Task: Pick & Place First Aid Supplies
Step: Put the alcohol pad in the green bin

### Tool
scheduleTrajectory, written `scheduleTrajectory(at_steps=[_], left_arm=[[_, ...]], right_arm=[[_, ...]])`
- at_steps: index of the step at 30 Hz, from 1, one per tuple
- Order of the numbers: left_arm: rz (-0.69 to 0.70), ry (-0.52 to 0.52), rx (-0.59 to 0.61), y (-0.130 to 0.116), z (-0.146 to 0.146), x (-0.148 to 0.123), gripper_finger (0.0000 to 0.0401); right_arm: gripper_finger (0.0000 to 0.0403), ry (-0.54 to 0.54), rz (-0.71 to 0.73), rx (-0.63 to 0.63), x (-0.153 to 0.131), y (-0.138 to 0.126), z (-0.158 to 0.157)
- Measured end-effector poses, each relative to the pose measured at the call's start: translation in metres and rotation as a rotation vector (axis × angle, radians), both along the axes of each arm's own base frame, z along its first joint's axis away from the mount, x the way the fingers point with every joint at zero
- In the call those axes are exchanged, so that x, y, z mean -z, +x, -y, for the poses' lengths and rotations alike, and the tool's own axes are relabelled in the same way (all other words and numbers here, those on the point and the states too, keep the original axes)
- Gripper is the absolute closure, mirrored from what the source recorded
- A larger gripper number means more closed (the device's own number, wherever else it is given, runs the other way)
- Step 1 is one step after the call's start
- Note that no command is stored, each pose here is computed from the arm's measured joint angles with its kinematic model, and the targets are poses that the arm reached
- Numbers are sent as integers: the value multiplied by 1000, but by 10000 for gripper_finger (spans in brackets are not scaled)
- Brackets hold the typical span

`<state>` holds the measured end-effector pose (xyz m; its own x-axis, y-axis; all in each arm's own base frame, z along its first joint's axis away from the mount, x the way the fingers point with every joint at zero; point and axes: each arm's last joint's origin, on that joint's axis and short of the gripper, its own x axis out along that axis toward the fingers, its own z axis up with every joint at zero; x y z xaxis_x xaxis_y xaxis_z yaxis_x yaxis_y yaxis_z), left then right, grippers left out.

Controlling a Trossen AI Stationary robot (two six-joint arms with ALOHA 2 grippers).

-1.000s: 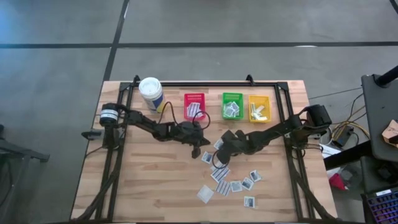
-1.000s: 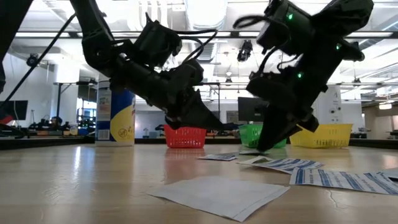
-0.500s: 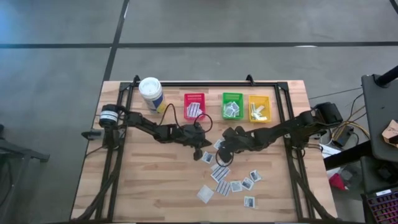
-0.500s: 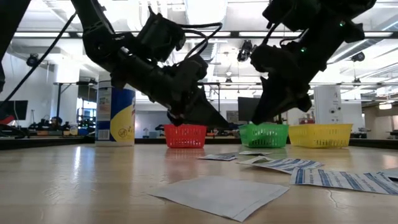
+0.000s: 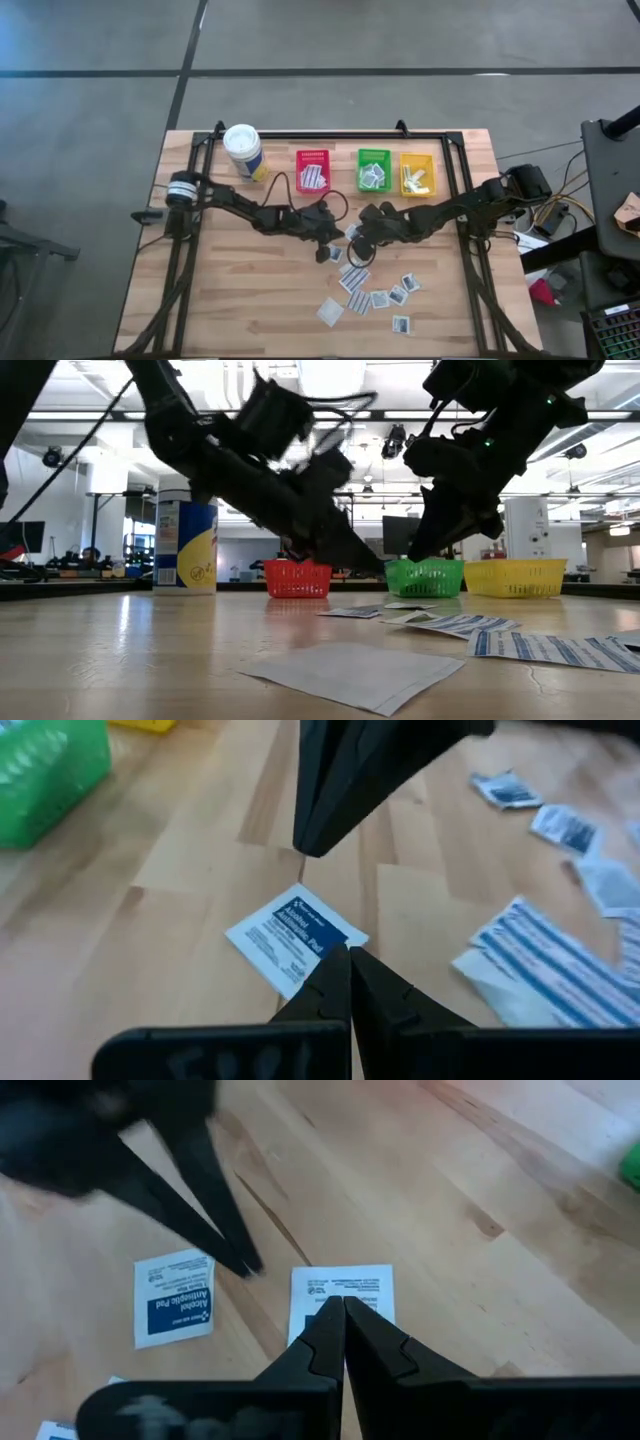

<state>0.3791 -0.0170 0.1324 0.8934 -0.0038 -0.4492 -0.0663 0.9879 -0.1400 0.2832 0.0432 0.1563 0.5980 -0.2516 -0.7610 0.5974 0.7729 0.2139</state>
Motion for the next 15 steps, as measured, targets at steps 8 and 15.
scheduleTrajectory(at_steps=[8, 15], left_arm=[[-11, 52, 14, 23, 0, 13, 401], [-53, 75, -21, 22, -5, 20, 401]], right_arm=[[394, -2, -9, -2, 3, -2, 0], [394, -8, -34, -5, 5, -5, 0]])
